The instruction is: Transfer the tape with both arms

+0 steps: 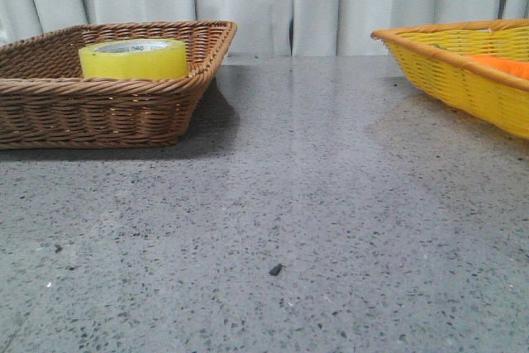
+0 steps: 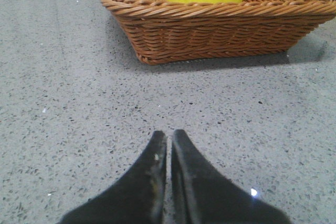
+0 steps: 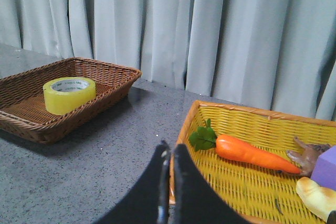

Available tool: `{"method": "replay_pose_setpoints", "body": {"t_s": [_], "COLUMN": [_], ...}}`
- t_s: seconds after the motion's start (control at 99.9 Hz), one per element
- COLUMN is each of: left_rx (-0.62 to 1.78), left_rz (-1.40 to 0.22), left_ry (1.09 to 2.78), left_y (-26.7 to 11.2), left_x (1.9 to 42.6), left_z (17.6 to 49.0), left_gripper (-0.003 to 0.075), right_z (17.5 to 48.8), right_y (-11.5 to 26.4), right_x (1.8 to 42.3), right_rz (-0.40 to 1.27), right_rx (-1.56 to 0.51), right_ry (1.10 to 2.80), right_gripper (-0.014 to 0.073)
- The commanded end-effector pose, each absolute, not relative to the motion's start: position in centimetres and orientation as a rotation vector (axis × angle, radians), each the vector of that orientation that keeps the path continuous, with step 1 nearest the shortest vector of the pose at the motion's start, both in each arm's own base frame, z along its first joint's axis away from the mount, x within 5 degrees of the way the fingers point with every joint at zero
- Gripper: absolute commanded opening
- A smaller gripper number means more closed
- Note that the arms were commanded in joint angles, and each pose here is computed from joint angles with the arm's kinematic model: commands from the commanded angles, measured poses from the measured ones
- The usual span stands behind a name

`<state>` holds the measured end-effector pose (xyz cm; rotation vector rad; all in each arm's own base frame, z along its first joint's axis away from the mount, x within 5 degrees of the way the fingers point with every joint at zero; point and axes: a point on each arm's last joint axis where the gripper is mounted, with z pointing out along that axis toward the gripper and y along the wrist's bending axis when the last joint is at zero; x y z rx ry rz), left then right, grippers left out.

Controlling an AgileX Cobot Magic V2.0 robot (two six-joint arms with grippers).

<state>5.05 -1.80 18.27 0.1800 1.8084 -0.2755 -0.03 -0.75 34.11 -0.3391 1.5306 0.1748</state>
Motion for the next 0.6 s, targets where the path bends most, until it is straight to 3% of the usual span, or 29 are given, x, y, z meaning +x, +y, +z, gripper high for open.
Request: {"method": "replay_pose_setpoints", "body": {"t_s": [0.0,0.13,0.22,0.46,0.59], "left_rx": [0.149,0.149,0.149,0.149,0.149], "left_rz": [-0.295,-0.295,-0.295,-0.295,-0.295], "left_ry": [1.75,1.75,1.75,1.75,1.75], "left_y": [-1.7,-1.7,-1.7,-1.7,-1.7], "left_x": [5.0,5.0,5.0,5.0,5.0], "left_z": [18.5,18.5,18.5,18.5,18.5], "left_gripper": [-0.0021,-0.0021,-0.0021,-0.0021,-0.0021], "right_z": [35.4,35.1,33.9,28.2,24.8], "right_y": [-0.7,-0.6,-0.8,0.3,0.6], "right_x": [0.0,0.2,1.1,4.3,5.5], "right_rz": [0.163,0.156,0.027,-0.104,-0.051], "right_rx": [-0.335,-0.336,-0.349,-0.323,-0.203], "right_ry": [1.446,1.457,1.483,1.472,1.401], "right_gripper": [-0.0074,-0.0074,-0.0074,-0.0074,-0.0074]}}
